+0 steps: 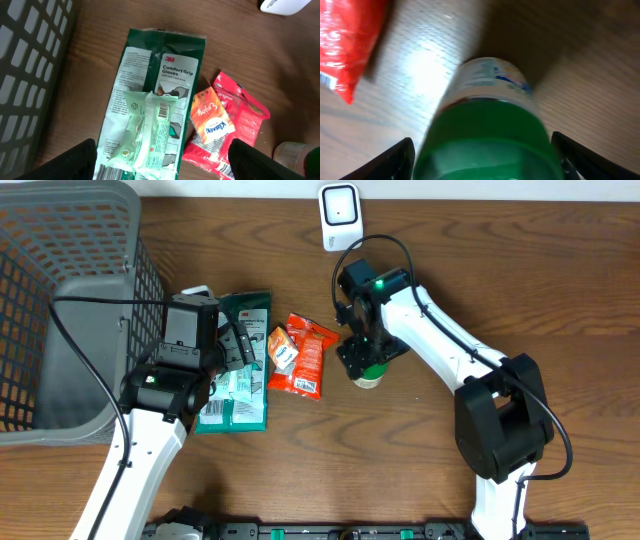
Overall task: Scan the item barcode
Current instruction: 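Carry the jar with the right gripper to the white scanner, then move the jar right and set it down on the table, then reach the right gripper to the orange packet and grasp it, then move the orange packet right and set it on the table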
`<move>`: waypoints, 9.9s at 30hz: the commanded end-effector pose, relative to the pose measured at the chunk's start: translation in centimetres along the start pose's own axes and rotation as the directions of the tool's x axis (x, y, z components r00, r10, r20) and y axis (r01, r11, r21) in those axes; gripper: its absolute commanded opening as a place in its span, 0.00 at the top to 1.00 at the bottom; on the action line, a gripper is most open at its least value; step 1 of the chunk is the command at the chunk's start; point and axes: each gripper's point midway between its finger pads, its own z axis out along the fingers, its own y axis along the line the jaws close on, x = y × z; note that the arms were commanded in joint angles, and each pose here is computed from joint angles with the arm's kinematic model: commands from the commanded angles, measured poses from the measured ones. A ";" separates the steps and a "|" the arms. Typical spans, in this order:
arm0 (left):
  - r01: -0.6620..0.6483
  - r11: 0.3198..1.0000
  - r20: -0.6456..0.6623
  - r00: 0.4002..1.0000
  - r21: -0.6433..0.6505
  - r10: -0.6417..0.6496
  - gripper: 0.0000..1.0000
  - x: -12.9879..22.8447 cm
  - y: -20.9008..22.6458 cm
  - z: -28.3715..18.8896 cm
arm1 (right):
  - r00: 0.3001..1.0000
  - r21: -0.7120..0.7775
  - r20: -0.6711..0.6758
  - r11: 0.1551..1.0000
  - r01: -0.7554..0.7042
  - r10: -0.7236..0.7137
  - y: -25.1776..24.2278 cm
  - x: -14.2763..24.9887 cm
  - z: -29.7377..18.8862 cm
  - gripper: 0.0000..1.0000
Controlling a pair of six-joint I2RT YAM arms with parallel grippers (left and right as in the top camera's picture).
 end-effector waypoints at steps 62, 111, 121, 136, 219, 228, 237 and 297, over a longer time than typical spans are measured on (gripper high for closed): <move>0.007 1.000 0.023 1.000 0.005 -0.007 0.16 -0.8 -0.1 -0.5 | 0.638 -0.050 0.752 0.979 -0.199 0.168 -4.1 -17.1 -21.7 0.99; 0.007 1.000 0.023 1.000 0.005 -0.007 0.16 -0.8 -0.1 -0.5 | 0.439 -0.244 0.829 0.931 -0.272 0.346 -11.4 -13.2 -30.7 0.99; 0.007 1.000 0.022 1.000 0.005 -0.007 0.16 -0.8 -0.1 -0.5 | 0.649 -0.041 0.436 0.735 -0.677 0.623 -22.9 3.0 -20.3 0.99; 0.007 1.000 0.022 1.000 0.005 -0.007 0.16 -0.8 -0.1 -0.5 | 0.308 -0.070 0.280 0.339 -0.938 0.909 -33.2 13.3 -2.6 0.99; 0.007 1.000 0.023 1.000 0.005 -0.007 0.16 -0.8 -0.1 -0.5 | 0.806 -0.167 0.576 0.985 -0.047 0.136 1.4 -4.9 -11.7 0.99; 0.007 1.000 0.023 1.000 0.005 -0.007 0.16 -0.8 -0.1 -0.5 | 0.896 -0.560 0.342 0.827 -0.049 0.284 -3.9 -0.4 -8.2 0.99; 0.007 1.000 0.022 1.000 0.005 -0.007 0.16 -0.8 -0.1 -0.5 | 0.919 -0.761 0.242 0.648 -0.019 0.311 -4.5 0.1 -2.4 0.99; 0.007 1.000 0.022 1.000 0.005 -0.007 0.16 -0.8 -0.1 -0.5 | 0.955 -0.271 0.290 0.962 0.021 0.061 -5.9 1.0 4.1 0.64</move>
